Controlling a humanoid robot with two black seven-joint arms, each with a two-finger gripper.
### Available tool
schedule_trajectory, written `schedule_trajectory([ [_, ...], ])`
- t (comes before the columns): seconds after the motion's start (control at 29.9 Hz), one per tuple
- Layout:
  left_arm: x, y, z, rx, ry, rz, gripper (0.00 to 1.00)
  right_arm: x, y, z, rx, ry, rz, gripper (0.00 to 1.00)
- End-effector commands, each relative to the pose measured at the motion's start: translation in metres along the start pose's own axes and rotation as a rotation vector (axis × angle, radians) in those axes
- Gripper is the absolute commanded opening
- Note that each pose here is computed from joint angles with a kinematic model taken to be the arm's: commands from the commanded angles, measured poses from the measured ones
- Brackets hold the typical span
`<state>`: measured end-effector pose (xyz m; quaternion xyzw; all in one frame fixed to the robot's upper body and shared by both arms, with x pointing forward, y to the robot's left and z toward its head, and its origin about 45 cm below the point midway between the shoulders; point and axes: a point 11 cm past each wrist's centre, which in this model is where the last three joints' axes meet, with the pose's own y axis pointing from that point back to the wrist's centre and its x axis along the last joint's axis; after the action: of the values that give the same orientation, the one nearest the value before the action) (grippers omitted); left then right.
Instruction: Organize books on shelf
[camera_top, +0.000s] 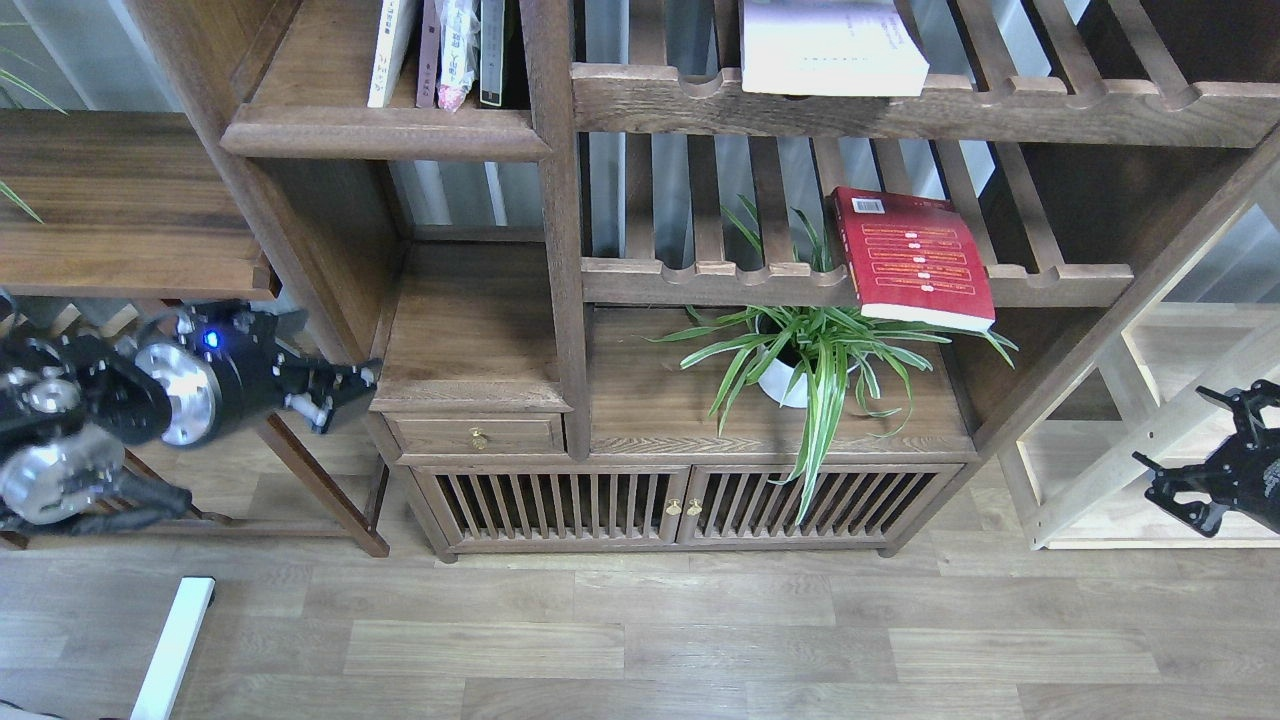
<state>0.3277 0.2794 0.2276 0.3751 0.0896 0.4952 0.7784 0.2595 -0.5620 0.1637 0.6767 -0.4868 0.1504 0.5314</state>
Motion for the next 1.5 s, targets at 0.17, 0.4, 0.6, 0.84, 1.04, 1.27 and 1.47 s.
schedule_trajectory([
  [0.17, -0.003, -0.003, -0.027, 0.028, -0.006, 0.016, 0.83, 0.000, 0.011, -0.034, 0.119, 0.154, 0.110, 0.90],
  [0.4, 0.003, -0.006, -0.026, 0.025, -0.005, 0.034, 0.83, -0.005, 0.021, -0.064, 0.233, 0.253, 0.050, 0.90],
  [0.6, 0.010, -0.010, -0.029, 0.035, -0.003, 0.058, 0.83, 0.030, 0.025, -0.096, 0.316, 0.333, 0.116, 0.90],
  [0.84, 0.008, -0.016, -0.027, 0.033, -0.003, 0.056, 0.83, 0.074, 0.021, -0.146, 0.426, 0.376, 0.233, 0.91],
  [1.04, 0.004, -0.020, -0.026, 0.034, -0.006, 0.045, 0.83, 0.107, 0.022, -0.187, 0.511, 0.410, 0.324, 0.93],
  [1.27, 0.001, -0.024, -0.024, 0.029, -0.005, 0.042, 0.83, 0.114, 0.012, -0.244, 0.643, 0.424, 0.357, 0.93],
  [1.47, 0.003, -0.025, -0.022, 0.026, -0.005, 0.048, 0.83, 0.108, 0.005, -0.277, 0.714, 0.444, 0.340, 0.93],
])
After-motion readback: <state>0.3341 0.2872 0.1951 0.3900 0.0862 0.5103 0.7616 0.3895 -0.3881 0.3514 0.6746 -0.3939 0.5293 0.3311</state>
